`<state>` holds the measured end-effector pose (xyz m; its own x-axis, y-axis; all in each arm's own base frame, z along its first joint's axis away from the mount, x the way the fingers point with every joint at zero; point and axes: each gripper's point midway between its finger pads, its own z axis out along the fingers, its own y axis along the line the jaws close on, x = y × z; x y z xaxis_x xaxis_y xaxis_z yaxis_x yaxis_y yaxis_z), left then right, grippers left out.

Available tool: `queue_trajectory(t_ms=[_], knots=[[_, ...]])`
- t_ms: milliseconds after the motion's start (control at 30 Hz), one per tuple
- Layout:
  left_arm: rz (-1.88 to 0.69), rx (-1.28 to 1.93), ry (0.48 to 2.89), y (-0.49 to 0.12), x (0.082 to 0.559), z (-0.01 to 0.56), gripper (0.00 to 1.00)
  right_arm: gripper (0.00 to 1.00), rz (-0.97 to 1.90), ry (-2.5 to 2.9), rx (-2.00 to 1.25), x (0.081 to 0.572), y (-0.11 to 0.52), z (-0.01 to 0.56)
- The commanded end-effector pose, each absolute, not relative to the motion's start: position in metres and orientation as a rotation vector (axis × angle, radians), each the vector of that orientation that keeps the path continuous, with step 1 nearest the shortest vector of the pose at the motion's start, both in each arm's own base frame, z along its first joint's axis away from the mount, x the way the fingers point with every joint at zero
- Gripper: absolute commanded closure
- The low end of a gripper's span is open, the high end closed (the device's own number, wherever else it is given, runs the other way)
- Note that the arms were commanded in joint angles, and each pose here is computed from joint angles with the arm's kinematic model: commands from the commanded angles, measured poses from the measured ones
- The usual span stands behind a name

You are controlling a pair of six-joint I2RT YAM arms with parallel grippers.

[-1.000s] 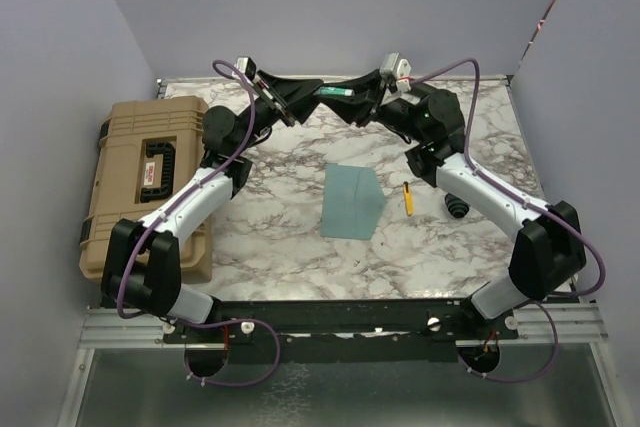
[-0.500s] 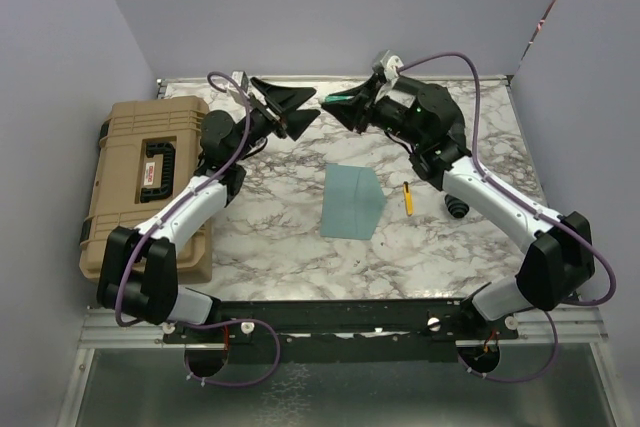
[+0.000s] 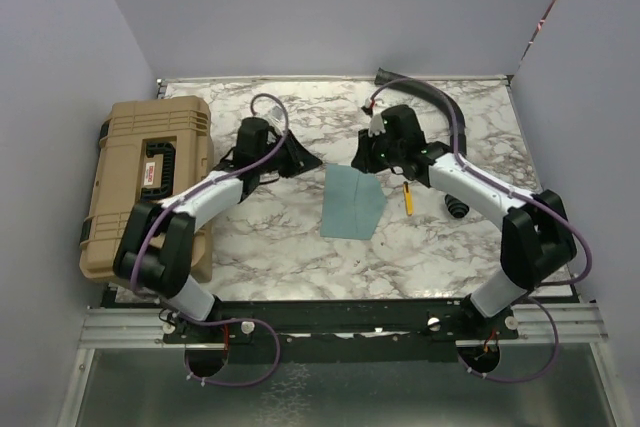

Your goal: Place the letter into the envelope and seal it

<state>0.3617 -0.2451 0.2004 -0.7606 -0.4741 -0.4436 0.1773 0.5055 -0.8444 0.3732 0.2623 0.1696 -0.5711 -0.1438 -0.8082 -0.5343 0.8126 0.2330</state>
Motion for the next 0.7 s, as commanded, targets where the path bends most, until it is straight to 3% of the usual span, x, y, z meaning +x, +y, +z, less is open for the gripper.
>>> queue_trajectory(t_ms=[0, 67, 100, 267, 667], knots=[[-1.173, 0.009, 2.399, -0.279, 0.331, 0.11, 0.87, 0.99, 0.473, 2.414, -0.465, 0.344, 0.243, 0.096], [-1.129, 0.08, 2.485, -0.291, 0.323, 0.085, 0.99, 1.0, 0.468, 2.447, -0.452, 0.341, 0.242, 0.081], [-1.123, 0.122, 2.535, -0.297, 0.316, 0.071, 1.0, 1.0, 0.469, 2.462, -0.453, 0.339, 0.243, 0.075], [-1.064, 0.265, 2.618, -0.31, 0.289, 0.046, 1.0, 1.0, 0.508, 2.464, -0.499, 0.329, 0.258, 0.063], [-1.022, 0.145, 2.817, -0.295, 0.255, -0.006, 1.0, 0.99, 0.385, 2.461, -0.529, 0.327, 0.263, 0.036]])
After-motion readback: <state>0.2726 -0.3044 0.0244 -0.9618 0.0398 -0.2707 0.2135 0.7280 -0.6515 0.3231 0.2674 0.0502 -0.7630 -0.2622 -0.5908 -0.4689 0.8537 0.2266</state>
